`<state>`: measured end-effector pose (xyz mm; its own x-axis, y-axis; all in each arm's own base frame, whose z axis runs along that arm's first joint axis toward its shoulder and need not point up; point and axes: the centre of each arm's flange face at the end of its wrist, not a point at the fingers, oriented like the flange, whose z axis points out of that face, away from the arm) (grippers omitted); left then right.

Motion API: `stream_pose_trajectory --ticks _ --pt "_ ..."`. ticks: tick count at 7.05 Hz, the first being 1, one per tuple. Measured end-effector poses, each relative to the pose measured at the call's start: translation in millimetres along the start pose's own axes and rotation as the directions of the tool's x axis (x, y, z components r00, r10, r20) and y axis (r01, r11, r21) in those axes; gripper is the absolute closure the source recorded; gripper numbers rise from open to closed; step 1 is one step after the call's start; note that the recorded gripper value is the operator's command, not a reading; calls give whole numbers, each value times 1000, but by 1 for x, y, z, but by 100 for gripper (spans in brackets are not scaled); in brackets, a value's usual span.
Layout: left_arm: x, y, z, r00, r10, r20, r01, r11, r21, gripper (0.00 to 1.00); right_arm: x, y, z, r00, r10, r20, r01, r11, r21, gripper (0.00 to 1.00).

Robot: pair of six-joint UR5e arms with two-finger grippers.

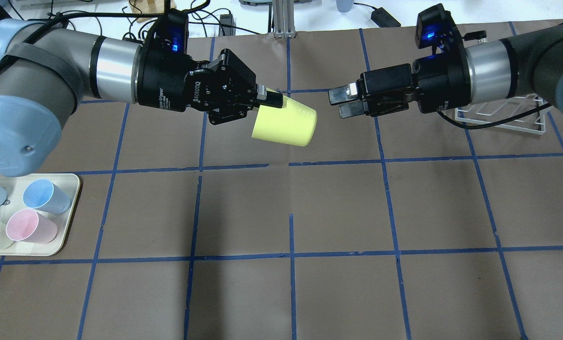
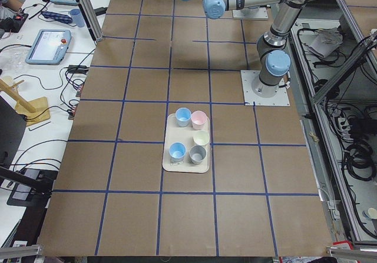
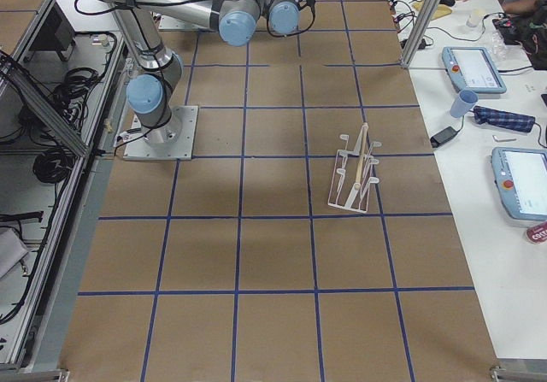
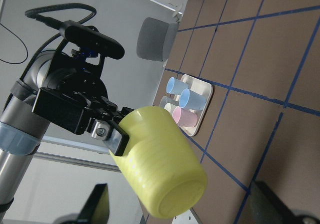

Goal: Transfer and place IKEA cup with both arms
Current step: 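Open the right gripper and pull back while the left holds the cup, then carry the cup with the left gripper to the white tray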

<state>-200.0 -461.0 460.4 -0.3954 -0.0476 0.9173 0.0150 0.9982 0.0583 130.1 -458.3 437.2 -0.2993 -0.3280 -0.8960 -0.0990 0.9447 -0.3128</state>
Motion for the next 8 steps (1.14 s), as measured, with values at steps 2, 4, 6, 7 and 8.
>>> stream_pose_trajectory --ticks 2,4,6,7,8 --pt "-27 -8 -29 956 -11 292 2 999 33 100 4 0 -15 993 90 -74 -93 995 -38 0" --pt "-61 -27 -72 816 0 578 -61 994 86 100 7 1 -28 942 231 -242 -255 964 -73 0" --pt "-93 -39 -131 625 87 776 -181 983 36 100 -1 10 -39 801 368 -472 -435 899 -38 0" --pt "-114 -40 -172 561 149 814 -225 974 -23 100 -8 15 -41 720 396 -571 -490 871 -14 0" --pt "-139 -37 -218 519 202 830 -256 964 -74 100 -19 17 -39 629 384 -676 -519 855 3 0"
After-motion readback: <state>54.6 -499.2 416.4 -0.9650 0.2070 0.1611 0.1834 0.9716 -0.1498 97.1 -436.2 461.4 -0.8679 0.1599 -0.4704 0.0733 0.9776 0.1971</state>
